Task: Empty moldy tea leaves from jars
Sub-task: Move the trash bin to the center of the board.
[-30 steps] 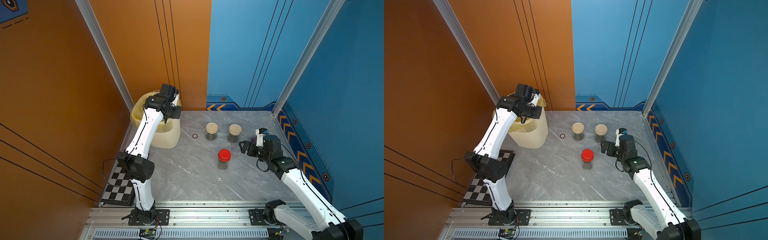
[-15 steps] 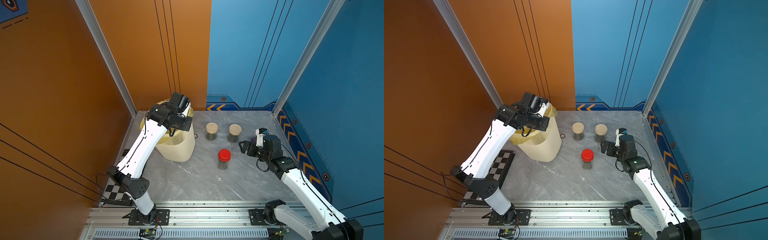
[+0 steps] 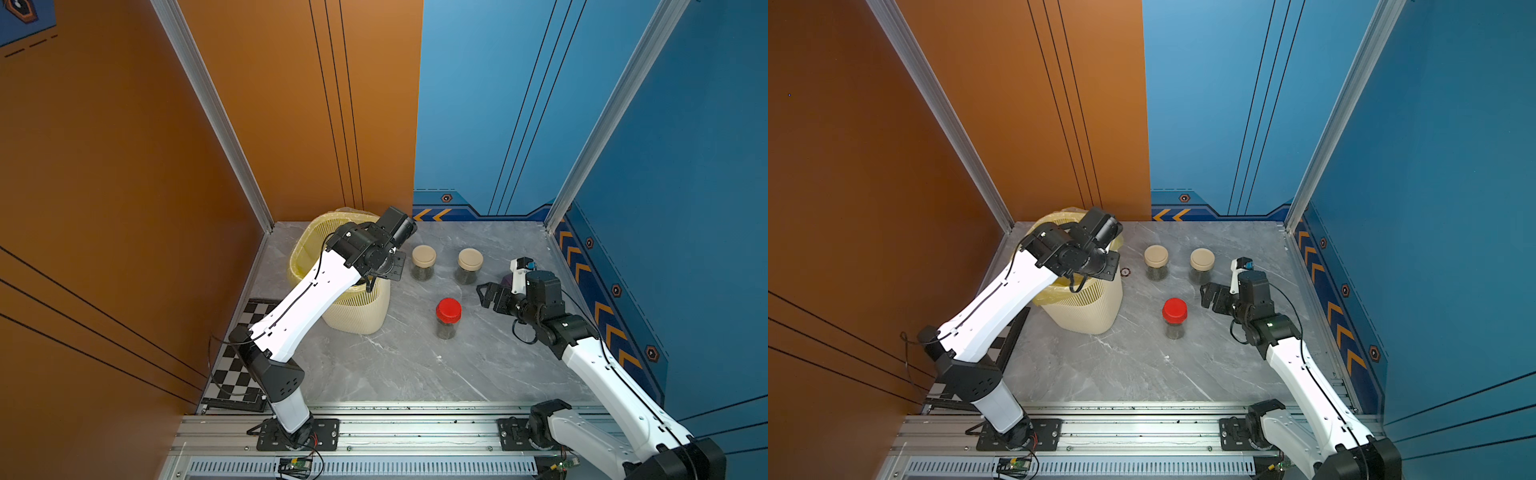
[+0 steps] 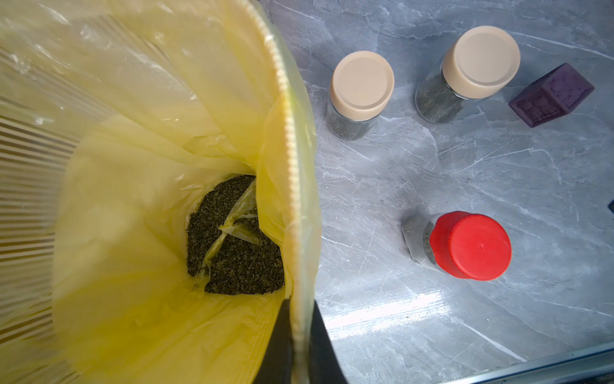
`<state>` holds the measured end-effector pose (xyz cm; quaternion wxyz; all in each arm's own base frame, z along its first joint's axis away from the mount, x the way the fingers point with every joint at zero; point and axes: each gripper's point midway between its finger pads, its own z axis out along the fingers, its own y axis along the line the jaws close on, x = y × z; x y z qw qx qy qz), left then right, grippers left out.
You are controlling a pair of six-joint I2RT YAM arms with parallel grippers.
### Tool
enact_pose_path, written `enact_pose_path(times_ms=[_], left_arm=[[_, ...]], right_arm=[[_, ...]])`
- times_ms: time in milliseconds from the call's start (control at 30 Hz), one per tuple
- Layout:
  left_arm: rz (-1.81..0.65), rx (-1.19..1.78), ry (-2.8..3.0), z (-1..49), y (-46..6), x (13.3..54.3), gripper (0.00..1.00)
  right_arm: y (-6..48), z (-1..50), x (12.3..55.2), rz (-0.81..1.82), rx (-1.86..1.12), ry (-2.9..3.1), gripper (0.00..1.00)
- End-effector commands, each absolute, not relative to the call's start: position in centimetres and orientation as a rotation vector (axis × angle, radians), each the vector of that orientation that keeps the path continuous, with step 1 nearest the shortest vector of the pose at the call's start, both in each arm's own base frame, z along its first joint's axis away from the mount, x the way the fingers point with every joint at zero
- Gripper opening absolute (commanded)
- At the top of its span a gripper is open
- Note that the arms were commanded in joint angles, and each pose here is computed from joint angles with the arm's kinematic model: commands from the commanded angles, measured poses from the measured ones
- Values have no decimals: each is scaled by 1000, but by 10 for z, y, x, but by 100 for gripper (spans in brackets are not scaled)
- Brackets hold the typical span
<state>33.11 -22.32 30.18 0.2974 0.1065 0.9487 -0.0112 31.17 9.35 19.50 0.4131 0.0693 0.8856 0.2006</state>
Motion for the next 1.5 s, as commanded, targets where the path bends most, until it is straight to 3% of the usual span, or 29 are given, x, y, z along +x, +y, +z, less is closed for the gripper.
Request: enact_pose_path(times_ms=[0, 533, 800, 867, 1000, 1133, 1467], left_arm=[[8, 170, 2492, 307, -221, 348, 0], [-101, 177, 2490, 299, -273, 382, 0], [-93, 174, 2514, 288, -273, 389, 0], [-114, 187, 2516, 289, -276, 388, 9], [-155, 227, 2492, 301, -280, 386, 67], [-141, 208, 2432, 324, -266, 387, 97], [-154, 80, 2348, 377, -185, 353, 98]], right_arm=[[95, 198, 311, 526, 171, 2208, 100], [94, 194, 310, 522, 166, 2222, 100], [96, 196, 312, 529, 162, 2217, 100], [99, 199, 313, 532, 147, 2214, 100], [107, 208, 315, 490, 96, 2205, 100], [112, 213, 317, 470, 91, 2198, 100], [135, 231, 345, 412, -20, 2240, 100]])
